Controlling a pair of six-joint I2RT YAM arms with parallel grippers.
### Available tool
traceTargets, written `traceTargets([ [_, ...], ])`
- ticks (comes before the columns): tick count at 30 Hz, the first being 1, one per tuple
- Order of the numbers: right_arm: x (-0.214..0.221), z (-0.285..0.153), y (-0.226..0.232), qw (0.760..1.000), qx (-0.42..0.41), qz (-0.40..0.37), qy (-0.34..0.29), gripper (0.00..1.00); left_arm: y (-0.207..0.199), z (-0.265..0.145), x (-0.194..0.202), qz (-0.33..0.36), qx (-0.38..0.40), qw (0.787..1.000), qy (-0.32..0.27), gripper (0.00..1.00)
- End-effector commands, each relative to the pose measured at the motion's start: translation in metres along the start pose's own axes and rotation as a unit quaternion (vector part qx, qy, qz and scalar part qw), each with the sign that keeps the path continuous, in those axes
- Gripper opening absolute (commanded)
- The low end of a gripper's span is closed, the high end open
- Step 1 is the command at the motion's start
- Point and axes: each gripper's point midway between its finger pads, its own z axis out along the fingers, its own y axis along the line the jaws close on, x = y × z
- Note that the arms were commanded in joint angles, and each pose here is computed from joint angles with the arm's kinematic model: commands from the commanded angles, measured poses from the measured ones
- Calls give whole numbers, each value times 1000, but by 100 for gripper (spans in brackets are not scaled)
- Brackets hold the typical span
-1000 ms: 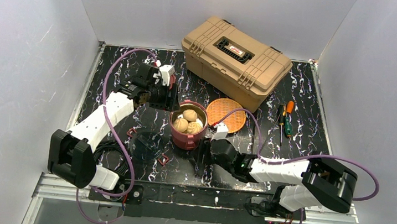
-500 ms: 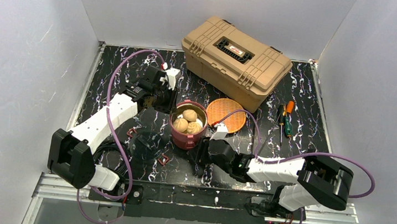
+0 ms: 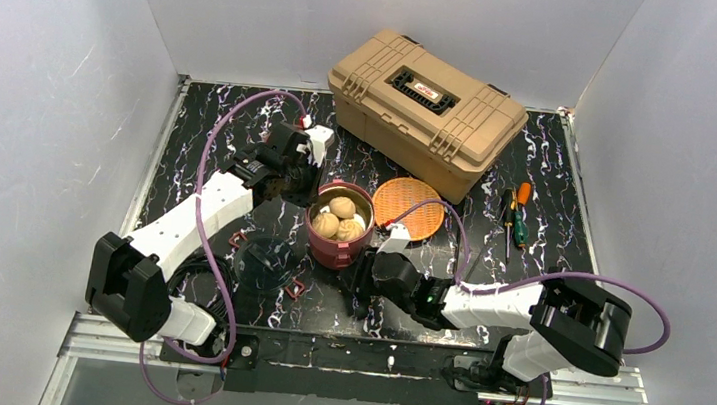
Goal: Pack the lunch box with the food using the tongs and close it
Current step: Close the fastener on the packing box.
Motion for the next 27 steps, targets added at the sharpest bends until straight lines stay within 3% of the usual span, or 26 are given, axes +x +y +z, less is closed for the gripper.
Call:
traceTargets([
  [1, -28, 7, 18, 998, -8, 24, -54, 49, 10, -12, -5, 27, -42, 998, -22, 0],
  [14, -32, 10, 21, 998, -9, 25, -62, 49, 9, -21, -9, 53, -66, 994, -64, 0],
  [27, -34, 16, 22, 997, -9, 21, -73, 48, 8, -16, -7, 58, -67, 995, -53, 0],
])
